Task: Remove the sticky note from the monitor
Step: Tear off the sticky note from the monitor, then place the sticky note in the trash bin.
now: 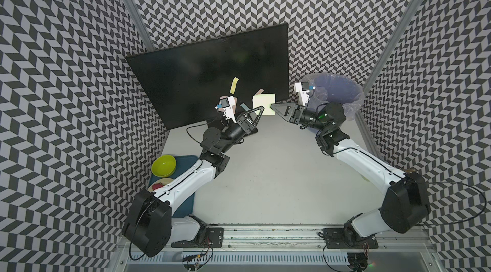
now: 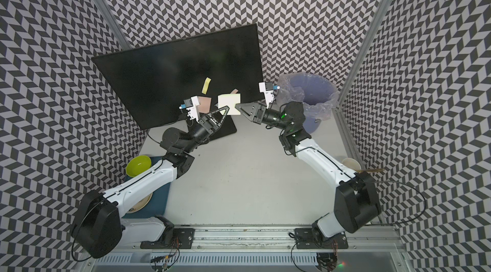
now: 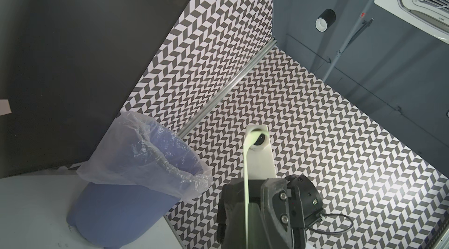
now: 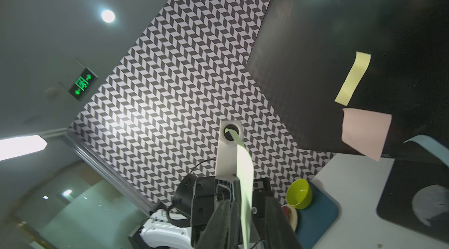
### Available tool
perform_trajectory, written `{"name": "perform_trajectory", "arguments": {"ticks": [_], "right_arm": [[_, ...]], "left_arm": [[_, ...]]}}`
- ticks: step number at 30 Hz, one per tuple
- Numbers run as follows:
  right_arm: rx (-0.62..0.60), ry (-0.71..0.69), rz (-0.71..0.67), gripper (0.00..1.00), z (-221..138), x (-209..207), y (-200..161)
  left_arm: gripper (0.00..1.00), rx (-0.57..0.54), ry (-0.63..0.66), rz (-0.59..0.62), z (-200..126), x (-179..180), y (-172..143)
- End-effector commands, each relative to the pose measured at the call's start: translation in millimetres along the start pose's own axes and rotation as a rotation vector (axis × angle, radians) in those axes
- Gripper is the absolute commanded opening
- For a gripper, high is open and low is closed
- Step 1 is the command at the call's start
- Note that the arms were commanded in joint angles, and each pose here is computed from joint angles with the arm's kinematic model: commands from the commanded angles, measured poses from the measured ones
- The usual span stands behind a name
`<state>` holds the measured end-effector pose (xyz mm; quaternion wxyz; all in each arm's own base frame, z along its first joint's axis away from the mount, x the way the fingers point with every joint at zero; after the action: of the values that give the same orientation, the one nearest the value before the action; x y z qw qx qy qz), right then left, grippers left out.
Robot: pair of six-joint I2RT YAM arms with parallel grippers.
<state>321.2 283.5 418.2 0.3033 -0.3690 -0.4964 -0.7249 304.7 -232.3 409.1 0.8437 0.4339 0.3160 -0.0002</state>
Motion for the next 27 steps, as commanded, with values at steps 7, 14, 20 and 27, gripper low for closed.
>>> {"name": "perform_trajectory", "arguments": {"ticks": [7, 14, 20, 27], "right_arm": [[0.001, 0.035, -0.073, 0.0, -3, 15, 7], [-0.165, -0.216, -0.235, 0.0, -68, -2, 60], [-0.348, -0.618, -0.461, 0.0, -150, -16, 134], [-0.451, -1.053, -0.621, 0.0, -220, -47, 192]], "left_arm": [[0.46, -0.024, 0.006, 0.051, 1, -9, 12], [0.87, 0.001, 0.157, 0.167, -18, 11, 25], [1.0, 0.06, 0.328, 0.276, -42, 42, 37], [1.0, 0.097, 0.515, 0.31, -77, 82, 48]]}}
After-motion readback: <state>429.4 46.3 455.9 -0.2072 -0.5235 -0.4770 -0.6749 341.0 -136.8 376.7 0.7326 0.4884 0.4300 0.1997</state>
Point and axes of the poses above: each gripper's point midway between its finger pads, its own z axis out along the fingers, its own x axis along the line the jaws close on, y = z × x, the point moved 3 cm from there along -z, back along the fingers, and after that the axes turned 13 degrees about z, right-handed, at the moved point
